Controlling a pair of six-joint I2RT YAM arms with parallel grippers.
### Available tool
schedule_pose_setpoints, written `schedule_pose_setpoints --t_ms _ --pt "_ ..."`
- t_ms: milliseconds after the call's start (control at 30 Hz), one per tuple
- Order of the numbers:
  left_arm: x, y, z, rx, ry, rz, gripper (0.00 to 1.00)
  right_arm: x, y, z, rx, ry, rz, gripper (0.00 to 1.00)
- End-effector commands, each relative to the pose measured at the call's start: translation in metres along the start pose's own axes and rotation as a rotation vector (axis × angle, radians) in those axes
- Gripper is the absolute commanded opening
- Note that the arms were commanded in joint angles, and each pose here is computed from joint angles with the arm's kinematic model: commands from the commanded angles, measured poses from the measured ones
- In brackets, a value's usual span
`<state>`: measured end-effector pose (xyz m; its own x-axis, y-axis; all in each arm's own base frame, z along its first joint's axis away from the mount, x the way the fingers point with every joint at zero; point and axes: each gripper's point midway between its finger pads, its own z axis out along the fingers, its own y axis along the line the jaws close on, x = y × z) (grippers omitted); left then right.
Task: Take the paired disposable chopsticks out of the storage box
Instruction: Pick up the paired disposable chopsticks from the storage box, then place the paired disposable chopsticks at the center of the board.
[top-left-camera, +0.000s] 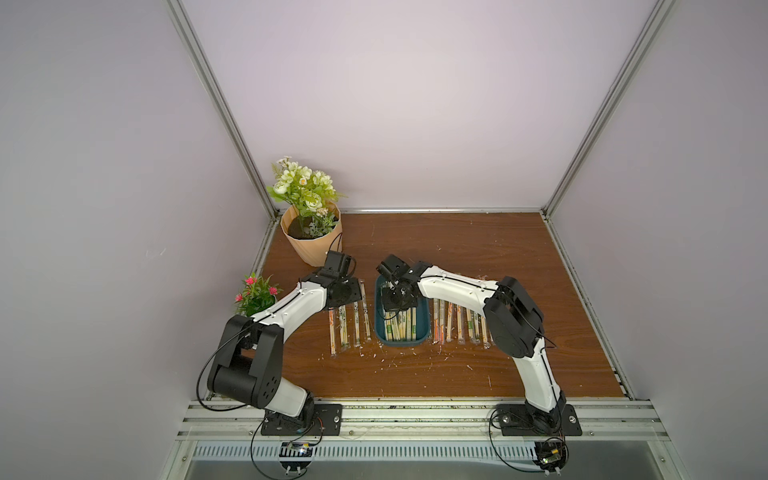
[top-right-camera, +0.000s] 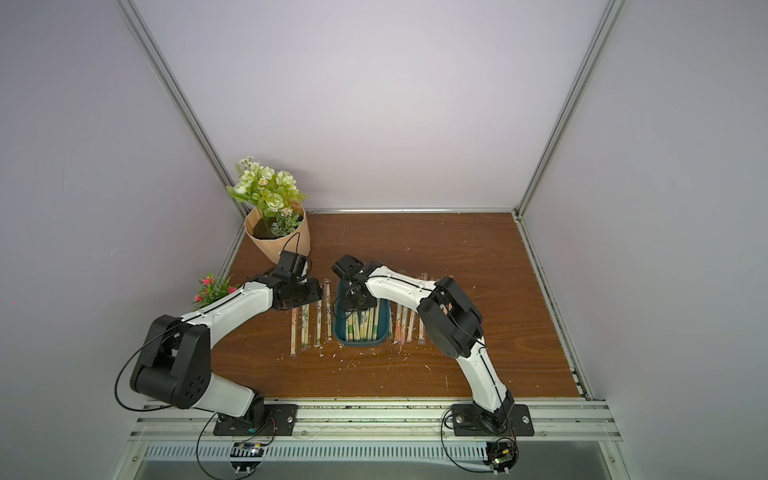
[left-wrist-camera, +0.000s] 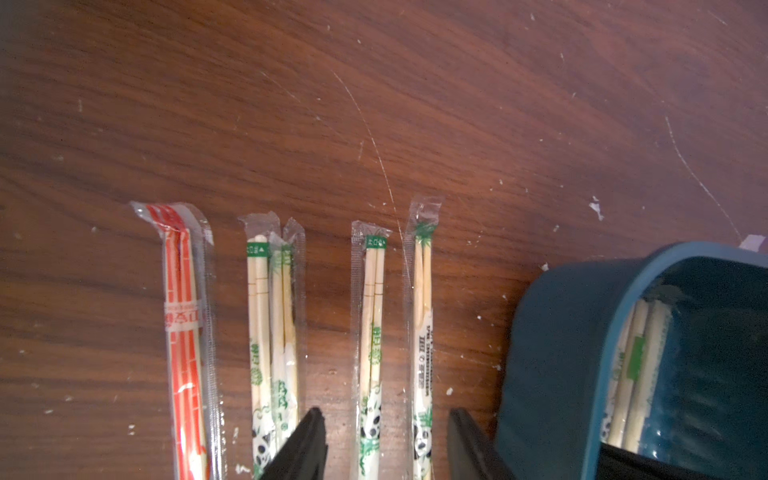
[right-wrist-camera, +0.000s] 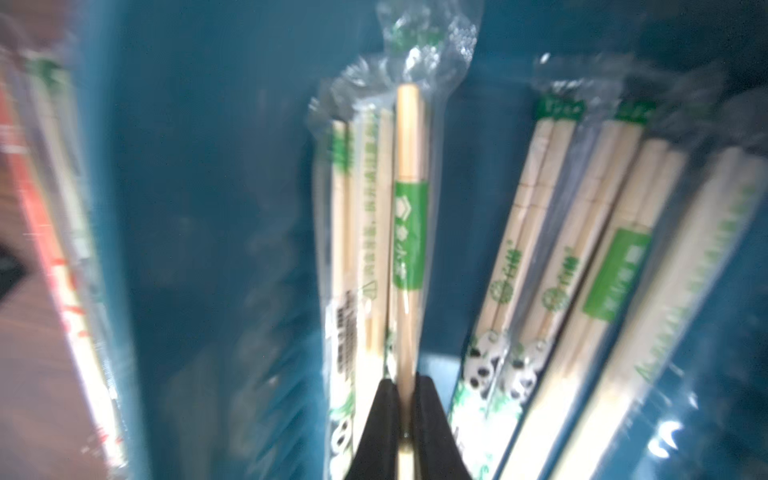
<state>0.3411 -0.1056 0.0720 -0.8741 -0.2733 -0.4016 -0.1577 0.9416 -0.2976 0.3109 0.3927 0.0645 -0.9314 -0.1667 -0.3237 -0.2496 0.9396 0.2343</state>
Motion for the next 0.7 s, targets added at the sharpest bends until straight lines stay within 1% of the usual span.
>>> schedule_pose_setpoints --t_ms 0,167,300,400,467,533,667 --pt "-0.005 0.0 -0.001 0.007 0.0 -0.003 0.5 -0.022 0.004 -0.049 -0.031 -0.091 0.012 0.01" --pt "-0.006 -0.006 -0.001 0.038 0.006 0.0 0.5 -0.037 -0.003 -0.075 -0.048 -0.147 0.031 0.0" --pt "-0.006 -0.014 -0.001 0.079 0.011 -0.006 0.5 -0.05 -0.025 -0.096 -0.036 -0.194 0.052 0.0" --pt "-0.006 -0.02 -0.001 0.092 0.012 -0.001 0.5 -0.053 -0.058 -0.11 -0.01 -0.223 0.082 0.0" --pt "-0.007 -0.024 -0.002 0.096 0.009 0.005 0.51 -0.051 -0.088 -0.116 0.0 -0.236 0.108 0.0" --pt "-0.005 -0.028 -0.001 0.098 0.013 0.012 0.5 -0.045 -0.118 -0.12 0.012 -0.237 0.134 0.0" --pt "-0.004 -0.036 0.0 0.098 0.015 0.025 0.5 -0.03 -0.18 -0.128 0.089 -0.249 0.179 0.0"
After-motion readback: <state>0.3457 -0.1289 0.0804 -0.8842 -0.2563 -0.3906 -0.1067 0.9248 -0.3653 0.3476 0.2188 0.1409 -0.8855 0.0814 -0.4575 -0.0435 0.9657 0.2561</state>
